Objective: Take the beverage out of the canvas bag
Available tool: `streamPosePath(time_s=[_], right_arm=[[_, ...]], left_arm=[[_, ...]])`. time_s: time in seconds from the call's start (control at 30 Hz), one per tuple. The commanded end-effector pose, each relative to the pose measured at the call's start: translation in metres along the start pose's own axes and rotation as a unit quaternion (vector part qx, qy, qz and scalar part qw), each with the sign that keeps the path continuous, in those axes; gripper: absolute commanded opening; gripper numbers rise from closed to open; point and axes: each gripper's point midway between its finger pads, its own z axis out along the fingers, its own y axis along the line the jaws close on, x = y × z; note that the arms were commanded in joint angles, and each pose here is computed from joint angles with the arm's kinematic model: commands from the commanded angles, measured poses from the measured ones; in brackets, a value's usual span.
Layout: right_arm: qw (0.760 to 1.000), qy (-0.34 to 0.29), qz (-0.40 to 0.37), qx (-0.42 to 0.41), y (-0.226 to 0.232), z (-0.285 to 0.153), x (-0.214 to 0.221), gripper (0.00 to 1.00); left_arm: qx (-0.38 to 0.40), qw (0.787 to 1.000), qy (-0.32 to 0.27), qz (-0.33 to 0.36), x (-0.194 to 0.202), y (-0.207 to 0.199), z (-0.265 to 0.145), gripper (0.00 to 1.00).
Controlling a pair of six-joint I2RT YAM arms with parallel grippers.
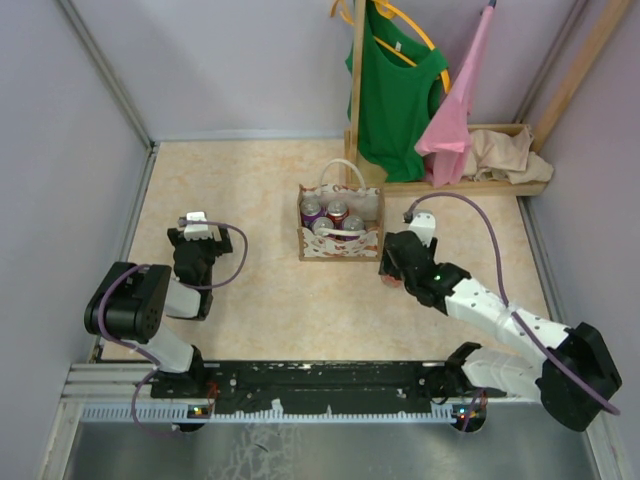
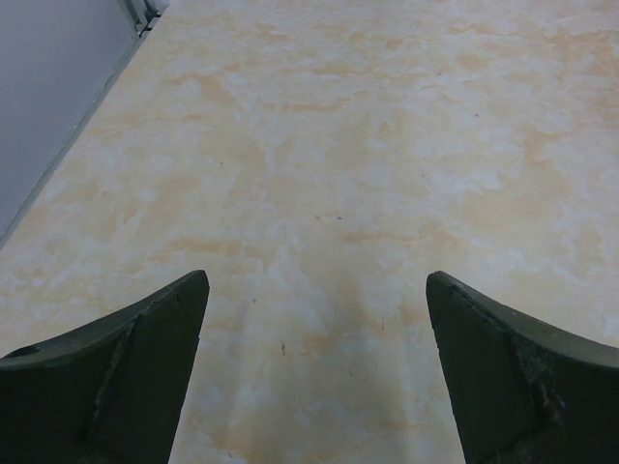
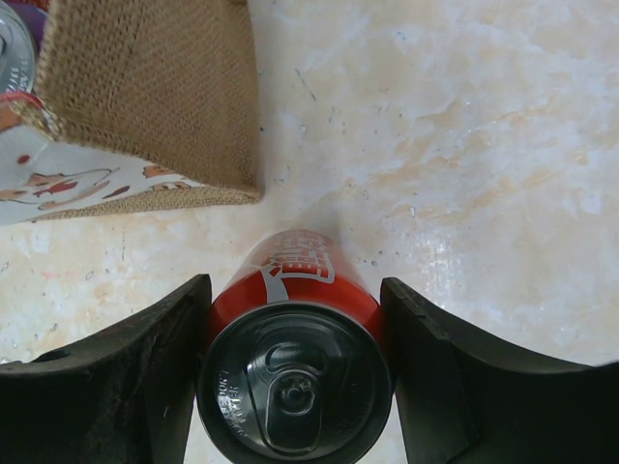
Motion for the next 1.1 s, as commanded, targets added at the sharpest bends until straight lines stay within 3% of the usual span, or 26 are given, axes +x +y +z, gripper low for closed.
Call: streamPosePath(time_s=[0.0,0.53,0.63,0.67,0.73,0.8,0.87,1.07], right_arm=[[0.996,-0.062,0.038,-0.049,0.027,0.003,-0.029,0.00],[0.999,-0.010,-0.004,-0.043,0.050,0.011,-0.012,0.00],[0.999,-0.002,-0.016,-0.031,0.052,0.011,-0.008,0.17],[0.999,0.000,-0.021,-0.026,0.052,0.011,-0.007,0.30],[0.999,0.005,-0.033,-0.013,0.051,0.009,-0.005,0.70],[0.999,0.004,-0.041,0.000,0.049,0.007,-0.006,0.90],[0.999,0.002,-0.046,0.007,0.048,0.006,-0.007,0.98],[0.999,-0.020,-0.043,0.017,0.047,-0.010,-0.028,0.99]], left_arm=[[-0.004,1.000,-0.014,-0.009,-0.006,0.001,0.000,1.00],[-0.005,1.000,-0.014,-0.009,-0.006,0.001,0.000,1.00],[-0.005,1.000,-0.014,-0.009,-0.006,0.001,0.000,1.00],[-0.005,1.000,-0.014,-0.009,-0.006,0.001,0.000,1.00],[-0.005,1.000,-0.014,-0.009,-0.006,0.001,0.000,1.00],[-0.004,1.000,-0.014,-0.009,-0.006,0.001,0.000,1.00],[-0.004,1.000,-0.014,-0.009,-0.006,0.001,0.000,1.00],[-0.004,1.000,-0.014,-0.009,-0.006,0.001,0.000,1.00]])
